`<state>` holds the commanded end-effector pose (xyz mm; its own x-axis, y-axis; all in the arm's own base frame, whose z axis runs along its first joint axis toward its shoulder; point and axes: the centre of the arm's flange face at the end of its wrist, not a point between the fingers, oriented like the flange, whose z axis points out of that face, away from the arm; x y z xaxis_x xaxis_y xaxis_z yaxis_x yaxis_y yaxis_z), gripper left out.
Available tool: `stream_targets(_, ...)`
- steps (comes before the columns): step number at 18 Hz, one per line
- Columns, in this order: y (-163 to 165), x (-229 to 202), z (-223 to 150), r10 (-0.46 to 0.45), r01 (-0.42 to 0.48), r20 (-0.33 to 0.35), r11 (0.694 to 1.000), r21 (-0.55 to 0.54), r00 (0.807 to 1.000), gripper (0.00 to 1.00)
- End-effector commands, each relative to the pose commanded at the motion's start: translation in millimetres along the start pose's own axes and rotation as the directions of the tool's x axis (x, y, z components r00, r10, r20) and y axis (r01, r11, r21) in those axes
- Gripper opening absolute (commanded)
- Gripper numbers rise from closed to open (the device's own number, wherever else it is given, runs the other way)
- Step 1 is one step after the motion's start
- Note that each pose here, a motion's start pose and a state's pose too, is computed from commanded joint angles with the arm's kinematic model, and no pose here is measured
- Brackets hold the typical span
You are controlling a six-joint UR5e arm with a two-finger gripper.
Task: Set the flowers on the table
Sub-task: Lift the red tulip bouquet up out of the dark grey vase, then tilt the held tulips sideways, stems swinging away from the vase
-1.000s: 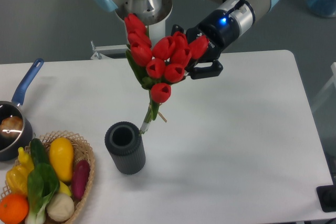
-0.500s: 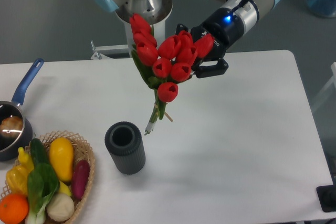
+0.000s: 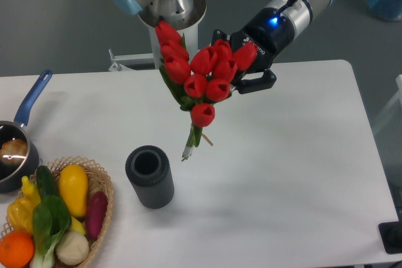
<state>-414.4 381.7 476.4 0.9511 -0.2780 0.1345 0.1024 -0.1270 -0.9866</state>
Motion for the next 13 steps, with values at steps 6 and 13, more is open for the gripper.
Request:
stream_targets(6,-1.2,5.1,-9.7,0.014,-0.012,0.041,0.998,-0.057,0.999,0.24)
stream_targets(13,-0.9,9.9,-12.2,0.059,-0.037,0.100,0.977,-0.210,0.993,0.24)
